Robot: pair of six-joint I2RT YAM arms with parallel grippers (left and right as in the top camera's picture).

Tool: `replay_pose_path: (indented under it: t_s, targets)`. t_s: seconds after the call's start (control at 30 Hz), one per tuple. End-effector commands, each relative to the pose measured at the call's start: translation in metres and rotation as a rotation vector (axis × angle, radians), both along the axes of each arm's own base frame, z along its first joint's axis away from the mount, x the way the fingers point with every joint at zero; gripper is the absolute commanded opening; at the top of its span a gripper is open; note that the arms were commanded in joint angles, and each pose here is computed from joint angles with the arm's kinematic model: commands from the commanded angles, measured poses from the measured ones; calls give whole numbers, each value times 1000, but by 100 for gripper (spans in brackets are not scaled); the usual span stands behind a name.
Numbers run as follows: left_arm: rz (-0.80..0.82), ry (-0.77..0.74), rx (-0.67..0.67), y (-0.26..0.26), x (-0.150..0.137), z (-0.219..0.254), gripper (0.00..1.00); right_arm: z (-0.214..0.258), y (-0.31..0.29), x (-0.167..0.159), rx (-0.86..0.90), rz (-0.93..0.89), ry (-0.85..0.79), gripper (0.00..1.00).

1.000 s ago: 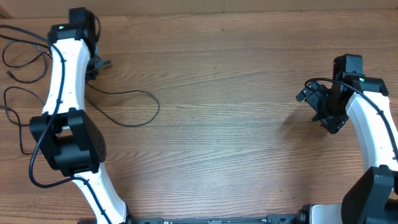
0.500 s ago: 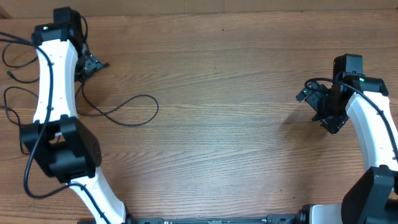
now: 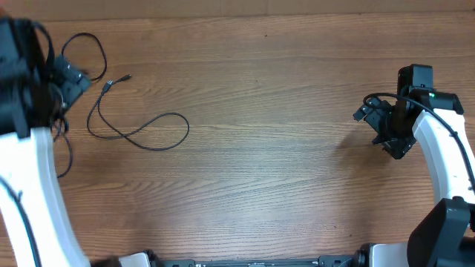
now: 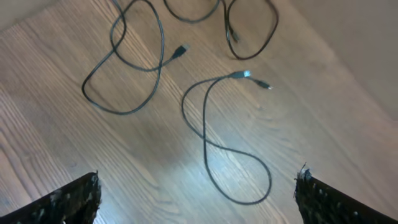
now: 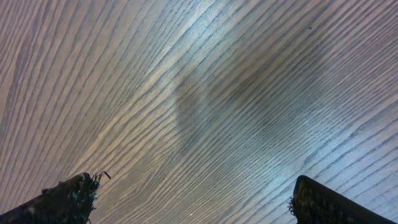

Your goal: Untangle cables

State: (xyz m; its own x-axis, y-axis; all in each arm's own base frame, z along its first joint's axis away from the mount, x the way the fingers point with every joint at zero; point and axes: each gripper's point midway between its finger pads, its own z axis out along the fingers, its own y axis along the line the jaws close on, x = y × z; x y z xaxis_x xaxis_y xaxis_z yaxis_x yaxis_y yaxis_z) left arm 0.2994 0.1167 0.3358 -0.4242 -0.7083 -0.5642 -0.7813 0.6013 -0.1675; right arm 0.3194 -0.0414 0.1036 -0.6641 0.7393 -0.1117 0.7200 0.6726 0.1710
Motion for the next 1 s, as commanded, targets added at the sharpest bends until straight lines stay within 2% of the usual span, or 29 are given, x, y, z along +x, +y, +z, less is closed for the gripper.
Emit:
replay_pose_path:
  t_s: [0.0, 0.37, 0.6, 0.77, 0.97]
  targets:
    - [16, -45, -18, -12, -38, -14, 100, 6, -1, 5, -3, 1, -23, 100]
    - [-88, -235, -72, -59, -136, -91, 100, 6, -1, 5, -4, 1, -23, 100]
    - [17, -336, -182, -78, -191, -109, 100, 6, -1, 5, -4, 1, -23, 100]
    - [20, -383, -312, -97, -195, -110, 99, 6, -1, 5, -4, 1, -23, 100]
    - [9, -338, -228, -87, -202, -115, 99, 6, -1, 5, -4, 1, -23, 100]
